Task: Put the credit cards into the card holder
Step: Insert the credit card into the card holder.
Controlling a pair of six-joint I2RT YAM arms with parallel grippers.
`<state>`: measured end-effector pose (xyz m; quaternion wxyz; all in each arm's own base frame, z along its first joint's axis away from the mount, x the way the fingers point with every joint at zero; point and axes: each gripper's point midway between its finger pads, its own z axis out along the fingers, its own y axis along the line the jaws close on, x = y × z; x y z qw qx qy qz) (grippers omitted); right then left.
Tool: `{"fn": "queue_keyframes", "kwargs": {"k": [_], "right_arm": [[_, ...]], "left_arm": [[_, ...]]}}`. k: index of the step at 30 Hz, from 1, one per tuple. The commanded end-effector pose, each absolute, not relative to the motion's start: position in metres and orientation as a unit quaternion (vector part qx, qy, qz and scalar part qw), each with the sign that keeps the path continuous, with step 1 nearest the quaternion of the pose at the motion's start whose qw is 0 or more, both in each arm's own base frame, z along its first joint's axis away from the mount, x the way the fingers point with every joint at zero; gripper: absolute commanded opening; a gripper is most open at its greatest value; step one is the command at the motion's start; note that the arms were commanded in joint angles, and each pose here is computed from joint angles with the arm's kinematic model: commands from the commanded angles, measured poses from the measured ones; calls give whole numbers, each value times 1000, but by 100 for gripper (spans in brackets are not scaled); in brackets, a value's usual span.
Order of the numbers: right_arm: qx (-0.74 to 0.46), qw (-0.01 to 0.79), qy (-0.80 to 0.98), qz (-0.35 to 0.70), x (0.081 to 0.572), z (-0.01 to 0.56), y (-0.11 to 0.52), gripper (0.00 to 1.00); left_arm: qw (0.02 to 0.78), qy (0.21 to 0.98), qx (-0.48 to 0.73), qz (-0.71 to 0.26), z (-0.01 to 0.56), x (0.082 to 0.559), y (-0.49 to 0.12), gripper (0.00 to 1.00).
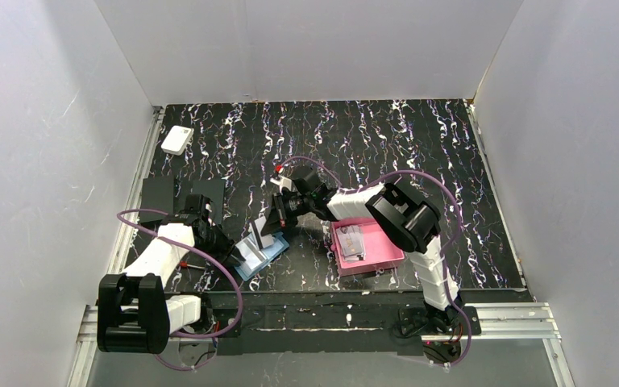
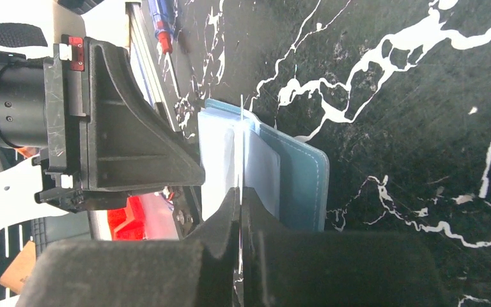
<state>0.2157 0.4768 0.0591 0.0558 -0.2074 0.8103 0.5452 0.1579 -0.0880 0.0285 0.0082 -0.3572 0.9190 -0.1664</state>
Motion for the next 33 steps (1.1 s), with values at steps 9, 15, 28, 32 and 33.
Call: {"fn": "queue_keyframes", "kwargs": {"k": [9, 15, 28, 32, 33], "right_arm": [[-232, 33, 771, 592, 200, 64, 480, 1], [-271, -10, 767, 582, 186, 51, 472, 1], [-326, -100, 796, 500, 169, 30, 451, 1], [-321, -126, 802, 488, 163, 23, 448, 1], [-324, -127, 802, 485, 162, 22, 448, 1]], "left_arm": [[6, 926, -365, -100, 5, 145, -69, 11], [7, 926, -363, -105, 6, 146, -70, 11], [15, 925, -362, -116, 10, 149, -72, 11], [16, 925, -361, -117, 11, 149, -72, 12], [17, 925, -361, -118, 11, 149, -72, 12]]}}
